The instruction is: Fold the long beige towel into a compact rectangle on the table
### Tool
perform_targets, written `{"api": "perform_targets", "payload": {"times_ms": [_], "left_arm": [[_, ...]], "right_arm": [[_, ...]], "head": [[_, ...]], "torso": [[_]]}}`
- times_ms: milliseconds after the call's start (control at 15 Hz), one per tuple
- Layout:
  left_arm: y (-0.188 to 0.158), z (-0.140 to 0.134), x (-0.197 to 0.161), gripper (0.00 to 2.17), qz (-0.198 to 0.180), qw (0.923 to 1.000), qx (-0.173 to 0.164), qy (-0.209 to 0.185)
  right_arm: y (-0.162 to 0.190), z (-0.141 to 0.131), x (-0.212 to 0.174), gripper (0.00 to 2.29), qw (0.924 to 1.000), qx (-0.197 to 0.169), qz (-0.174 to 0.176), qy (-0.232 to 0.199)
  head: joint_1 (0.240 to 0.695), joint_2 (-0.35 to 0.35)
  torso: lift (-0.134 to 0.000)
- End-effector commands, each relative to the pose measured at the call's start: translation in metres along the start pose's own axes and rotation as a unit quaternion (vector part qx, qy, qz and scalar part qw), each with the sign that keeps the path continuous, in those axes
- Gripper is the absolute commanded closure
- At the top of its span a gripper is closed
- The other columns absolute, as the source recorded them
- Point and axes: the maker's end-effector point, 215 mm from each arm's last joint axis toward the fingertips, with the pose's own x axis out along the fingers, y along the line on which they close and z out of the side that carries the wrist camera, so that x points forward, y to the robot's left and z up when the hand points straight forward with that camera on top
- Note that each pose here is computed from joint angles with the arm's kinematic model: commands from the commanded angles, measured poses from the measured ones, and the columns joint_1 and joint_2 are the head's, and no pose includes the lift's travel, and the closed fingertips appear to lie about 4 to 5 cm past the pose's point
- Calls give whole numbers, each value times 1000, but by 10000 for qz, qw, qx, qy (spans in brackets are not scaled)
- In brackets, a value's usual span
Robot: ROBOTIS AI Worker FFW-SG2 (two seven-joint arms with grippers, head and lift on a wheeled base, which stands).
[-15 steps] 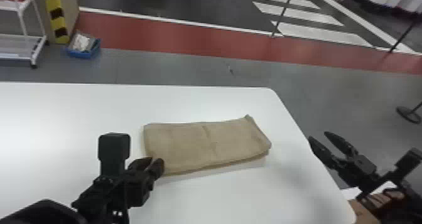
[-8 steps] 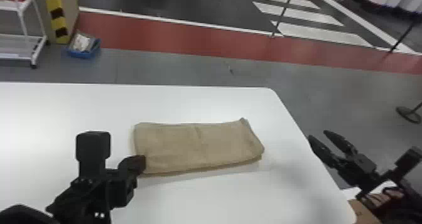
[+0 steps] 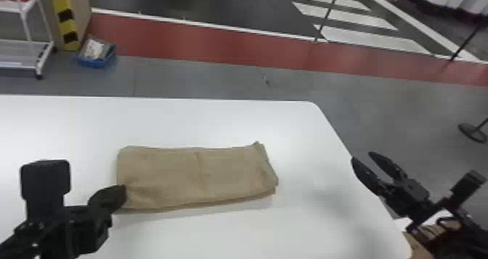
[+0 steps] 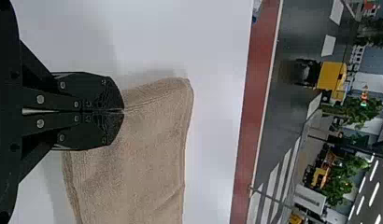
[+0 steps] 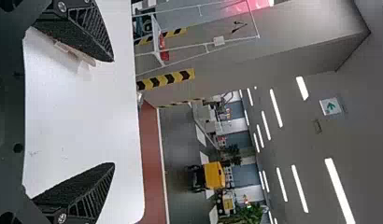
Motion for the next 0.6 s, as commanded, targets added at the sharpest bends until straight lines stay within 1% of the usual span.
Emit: {"api": "perform_targets", "payload": {"times_ms": [0, 267, 533], "left_arm": [[21, -5, -9, 1359, 132, 9999, -45, 82], [43, -10, -14, 1359, 295, 9994, -119, 115], [48, -12, -16, 1355, 310, 9993, -113, 152]], "right_arm": [[3, 1, 2, 83, 10000, -21, 22, -14], [6, -1, 5, 83, 10000, -16, 54, 9], [7, -2, 5, 83, 10000, -1, 61, 10]], "head": [[695, -350], [695, -350], [695, -350]], "torso": [[-124], [-124], [-124]]}}
